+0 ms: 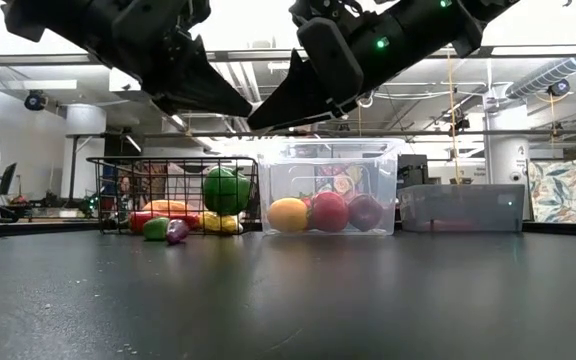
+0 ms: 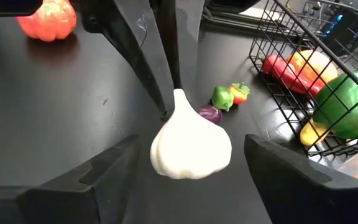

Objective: Sort produce into baskets
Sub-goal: Put the garlic into the black bin

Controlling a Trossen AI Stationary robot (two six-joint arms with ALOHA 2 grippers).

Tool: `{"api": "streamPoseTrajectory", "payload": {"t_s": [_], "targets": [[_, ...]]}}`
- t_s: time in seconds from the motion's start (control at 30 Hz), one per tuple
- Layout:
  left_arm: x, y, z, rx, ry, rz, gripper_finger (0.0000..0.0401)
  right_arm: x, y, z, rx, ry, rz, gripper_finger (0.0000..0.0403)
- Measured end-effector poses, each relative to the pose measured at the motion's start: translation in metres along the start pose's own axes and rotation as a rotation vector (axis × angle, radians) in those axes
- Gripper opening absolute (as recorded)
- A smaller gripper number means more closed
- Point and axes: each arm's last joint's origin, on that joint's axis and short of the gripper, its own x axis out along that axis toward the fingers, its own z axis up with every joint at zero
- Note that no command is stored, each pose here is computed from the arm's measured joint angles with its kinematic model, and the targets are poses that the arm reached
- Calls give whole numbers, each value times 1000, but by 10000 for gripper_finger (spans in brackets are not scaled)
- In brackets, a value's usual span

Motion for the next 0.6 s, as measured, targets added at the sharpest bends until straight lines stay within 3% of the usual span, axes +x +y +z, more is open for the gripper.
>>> {"api": "streamPoseTrajectory", "payload": {"t_s": [0.6], "targets": [[0,1,-1,-45,1,30,12,0,0,1,11,-6,-1,149]]}}
